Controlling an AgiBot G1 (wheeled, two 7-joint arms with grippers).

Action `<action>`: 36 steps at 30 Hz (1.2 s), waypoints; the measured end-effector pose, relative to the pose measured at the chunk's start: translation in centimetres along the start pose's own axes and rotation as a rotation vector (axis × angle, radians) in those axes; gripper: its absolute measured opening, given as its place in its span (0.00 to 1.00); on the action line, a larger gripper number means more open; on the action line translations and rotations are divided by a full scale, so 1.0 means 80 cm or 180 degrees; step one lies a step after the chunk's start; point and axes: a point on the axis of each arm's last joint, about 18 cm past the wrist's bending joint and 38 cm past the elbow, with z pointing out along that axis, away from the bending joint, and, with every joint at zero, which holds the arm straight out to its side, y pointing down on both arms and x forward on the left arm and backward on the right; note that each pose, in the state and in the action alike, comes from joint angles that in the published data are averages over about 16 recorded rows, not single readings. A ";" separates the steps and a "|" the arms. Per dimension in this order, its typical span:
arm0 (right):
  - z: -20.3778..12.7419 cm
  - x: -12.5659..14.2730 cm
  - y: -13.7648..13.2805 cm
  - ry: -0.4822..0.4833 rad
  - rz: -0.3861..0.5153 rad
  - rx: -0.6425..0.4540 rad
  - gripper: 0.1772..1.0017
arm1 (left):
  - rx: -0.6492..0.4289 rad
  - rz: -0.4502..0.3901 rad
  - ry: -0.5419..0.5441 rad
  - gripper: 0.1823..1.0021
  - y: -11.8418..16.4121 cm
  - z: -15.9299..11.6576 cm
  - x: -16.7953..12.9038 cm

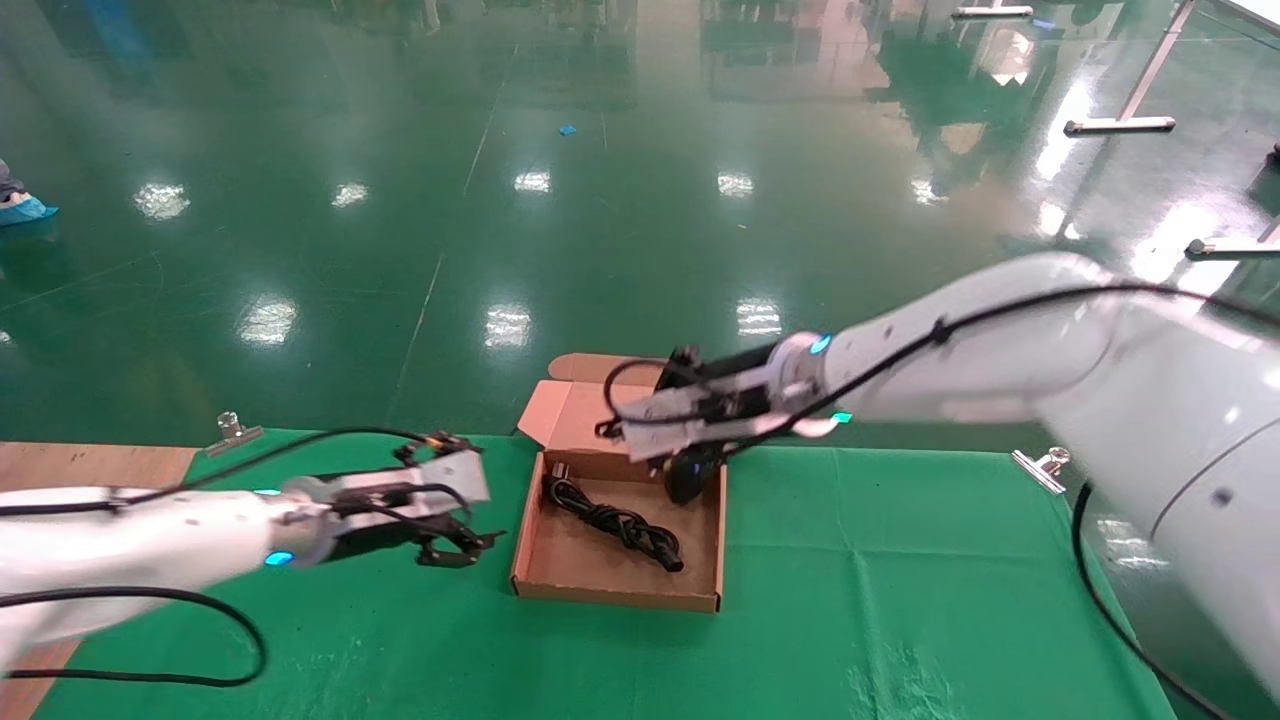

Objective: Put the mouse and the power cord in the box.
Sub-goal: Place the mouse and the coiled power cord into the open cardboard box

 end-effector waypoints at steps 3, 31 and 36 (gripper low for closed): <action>0.014 -0.017 -0.005 -0.0025 0.0012 0.0001 0.06 | 0.0101 -0.0093 -0.0053 0.87 0.012 -0.019 -0.009; 0.055 -0.097 -0.032 -0.0396 -0.0085 0.0060 0.09 | 0.0656 -0.0262 -0.0208 1.00 0.035 -0.062 -0.011; 0.054 -0.096 -0.031 -0.0393 -0.0084 0.0060 0.13 | 0.0657 -0.0262 -0.0208 1.00 0.035 -0.062 -0.011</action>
